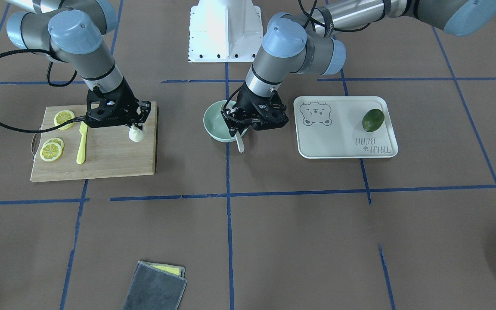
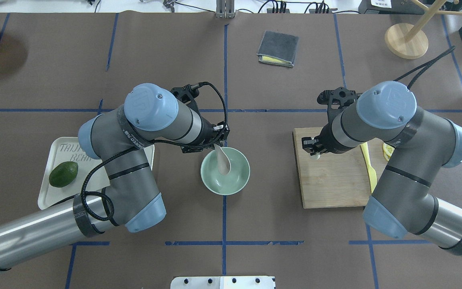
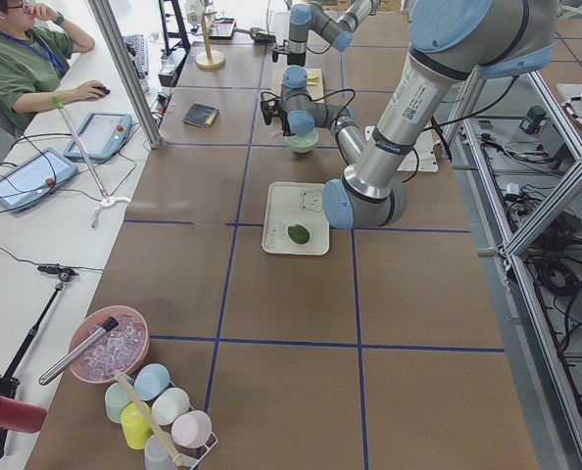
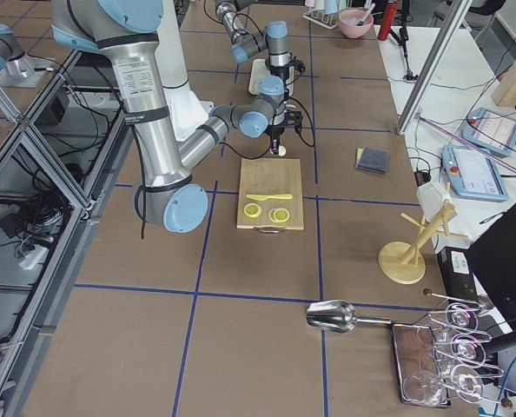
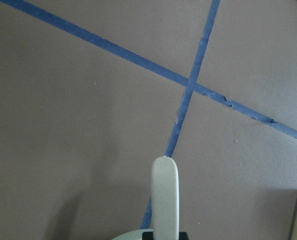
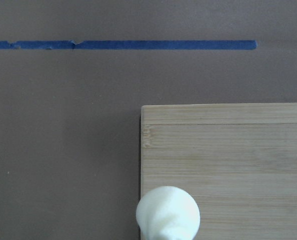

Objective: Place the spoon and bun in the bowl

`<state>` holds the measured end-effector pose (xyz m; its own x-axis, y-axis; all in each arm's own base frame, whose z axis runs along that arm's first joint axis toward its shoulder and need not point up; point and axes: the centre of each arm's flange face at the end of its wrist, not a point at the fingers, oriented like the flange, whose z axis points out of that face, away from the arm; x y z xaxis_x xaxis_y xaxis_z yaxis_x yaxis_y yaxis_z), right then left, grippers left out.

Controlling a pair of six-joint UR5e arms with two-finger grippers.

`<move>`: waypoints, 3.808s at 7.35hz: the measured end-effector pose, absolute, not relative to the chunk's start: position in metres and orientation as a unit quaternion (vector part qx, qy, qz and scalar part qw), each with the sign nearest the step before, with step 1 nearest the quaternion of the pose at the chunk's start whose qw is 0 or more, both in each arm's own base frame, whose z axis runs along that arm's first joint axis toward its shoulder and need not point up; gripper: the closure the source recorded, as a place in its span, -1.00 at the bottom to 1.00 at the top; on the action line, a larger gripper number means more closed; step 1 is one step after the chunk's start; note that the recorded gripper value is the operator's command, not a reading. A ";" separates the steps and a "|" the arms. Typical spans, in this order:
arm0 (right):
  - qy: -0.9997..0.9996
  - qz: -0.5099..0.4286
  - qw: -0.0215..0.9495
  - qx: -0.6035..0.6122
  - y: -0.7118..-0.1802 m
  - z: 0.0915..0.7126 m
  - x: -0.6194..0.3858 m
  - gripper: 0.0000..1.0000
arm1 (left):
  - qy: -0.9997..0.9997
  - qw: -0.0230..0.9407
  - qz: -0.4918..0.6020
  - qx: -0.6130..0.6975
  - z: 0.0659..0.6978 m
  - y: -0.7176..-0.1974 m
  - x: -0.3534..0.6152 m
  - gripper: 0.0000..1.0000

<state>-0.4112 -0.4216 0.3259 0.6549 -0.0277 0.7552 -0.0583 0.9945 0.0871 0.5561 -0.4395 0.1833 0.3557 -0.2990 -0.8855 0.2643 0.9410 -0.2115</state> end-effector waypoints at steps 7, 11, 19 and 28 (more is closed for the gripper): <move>-0.449 0.030 0.892 0.030 -0.387 0.229 -0.486 1.00 | 0.475 0.869 -0.117 0.076 0.174 -0.475 0.428 -1.00; -0.457 0.050 0.887 0.032 -0.370 0.175 -0.560 -0.99 | 0.402 0.902 -0.068 0.142 0.205 -0.511 0.324 -1.00; -0.463 0.066 0.883 0.026 -0.371 0.163 -0.566 -1.00 | 0.364 0.917 -0.043 0.155 0.245 -0.528 0.285 -1.00; -0.401 0.024 0.912 0.083 -0.444 0.230 -0.409 -1.00 | 0.321 0.931 0.071 0.157 0.366 -0.571 0.107 -1.00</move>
